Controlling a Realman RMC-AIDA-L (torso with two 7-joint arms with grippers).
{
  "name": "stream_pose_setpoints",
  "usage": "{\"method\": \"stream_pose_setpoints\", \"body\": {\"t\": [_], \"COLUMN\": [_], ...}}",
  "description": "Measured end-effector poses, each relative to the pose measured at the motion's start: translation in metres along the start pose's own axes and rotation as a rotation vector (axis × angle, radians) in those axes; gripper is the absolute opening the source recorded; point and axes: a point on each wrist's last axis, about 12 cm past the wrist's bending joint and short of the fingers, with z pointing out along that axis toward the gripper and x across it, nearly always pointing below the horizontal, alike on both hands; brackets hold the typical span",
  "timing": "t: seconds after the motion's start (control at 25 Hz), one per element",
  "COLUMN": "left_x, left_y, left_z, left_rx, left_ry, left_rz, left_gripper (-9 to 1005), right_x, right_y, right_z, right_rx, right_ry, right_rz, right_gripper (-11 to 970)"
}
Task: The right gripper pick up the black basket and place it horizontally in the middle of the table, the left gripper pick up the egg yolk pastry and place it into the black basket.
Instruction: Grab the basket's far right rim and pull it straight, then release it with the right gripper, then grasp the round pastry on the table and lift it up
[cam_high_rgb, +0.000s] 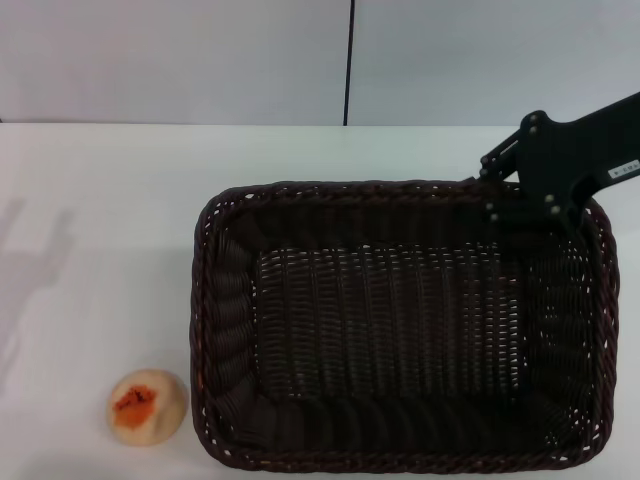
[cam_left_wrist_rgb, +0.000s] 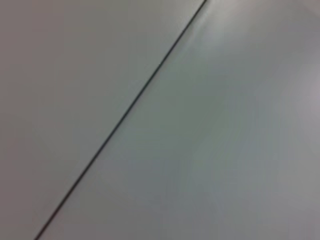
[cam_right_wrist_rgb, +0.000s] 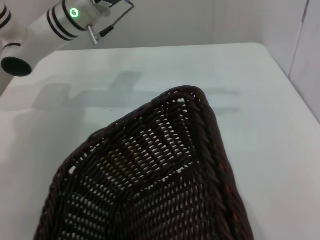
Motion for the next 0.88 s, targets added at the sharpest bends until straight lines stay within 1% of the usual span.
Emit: {"method": "stream_pose_setpoints", "body": {"t": [0.04, 0.2, 0.24, 0.28, 0.32, 0.36, 0.4, 0.44, 0.48, 0.52, 0.56, 0.6, 0.64, 0.68, 0.72, 0.76, 0.8, 0.84, 0.88], "left_x": [0.002, 0.003, 0.004, 0.004, 0.004, 0.004, 0.004, 0.005, 0.005, 0.005, 0.006, 0.006, 0.006, 0.006, 0.006, 0.006, 0.005, 0.005, 0.004], "left_y": [-0.001, -0.003, -0.003, -0.003, -0.004, -0.004, -0.004, -0.005, -0.005, -0.005, -0.006, -0.006, -0.005, -0.005, -0.005, -0.004, -0.004, -0.003, -0.002], "left_z": [0.001, 0.0, -0.001, -0.001, -0.002, -0.003, -0.003, -0.004, -0.004, -0.005, -0.005, -0.005, -0.006, -0.006, -0.007, -0.008, -0.008, -0.009, -0.011], "left_rx": [0.01, 0.019, 0.021, 0.021, 0.022, 0.022, 0.022, 0.027, 0.027, 0.032, 0.045, 0.045, 0.058, 0.058, 0.068, 0.075, 0.085, 0.094, 0.118], "left_ry": [0.01, 0.023, 0.03, 0.03, 0.034, 0.036, 0.04, 0.049, 0.049, 0.056, 0.076, 0.076, 0.103, 0.103, 0.123, 0.139, 0.159, 0.178, 0.221], "left_rz": [-0.007, -0.014, -0.017, -0.017, -0.018, -0.018, -0.019, -0.022, -0.022, -0.023, -0.02, -0.02, -0.015, -0.015, -0.01, -0.006, -0.001, 0.006, 0.016], "left_gripper": [811, 811, 811, 811, 811, 811, 811, 811, 811, 811, 811, 810, 810, 810, 810, 810, 810, 810, 810], "right_x": [-0.001, -0.005, -0.011, -0.011, -0.019, -0.019, -0.024, -0.035, -0.035, -0.041, -0.051, -0.051, -0.057, -0.057, -0.055, -0.055, -0.053, -0.039, -0.039], "right_y": [-0.001, -0.005, -0.008, -0.008, -0.009, -0.009, -0.01, -0.013, -0.013, -0.014, -0.015, -0.015, -0.014, -0.014, -0.011, -0.011, -0.008, 0.0, 0.0], "right_z": [0.001, 0.002, 0.003, 0.003, 0.004, 0.004, 0.005, 0.005, 0.005, 0.004, 0.0, 0.0, -0.005, -0.005, -0.01, -0.01, -0.012, -0.017, -0.017], "right_rx": [0.014, 0.035, 0.05, 0.05, 0.066, 0.066, 0.079, 0.122, 0.122, 0.147, 0.193, 0.193, 0.226, 0.226, 0.254, 0.254, 0.276, 0.338, 0.338], "right_ry": [0.0, 0.002, -0.005, -0.005, -0.012, -0.012, -0.019, -0.037, -0.037, -0.053, -0.1, -0.1, -0.173, -0.173, -0.25, -0.25, -0.304, -0.418, -0.418], "right_rz": [-0.008, -0.034, -0.078, -0.078, -0.121, -0.121, -0.148, -0.204, -0.204, -0.232, -0.28, -0.28, -0.303, -0.303, -0.297, -0.297, -0.292, -0.271, -0.271], "right_gripper": [204, 272, 289, 306, 323, 340, 357, 374, 391, 408, 408, 408, 408, 408, 408, 408, 408, 408, 408]}}
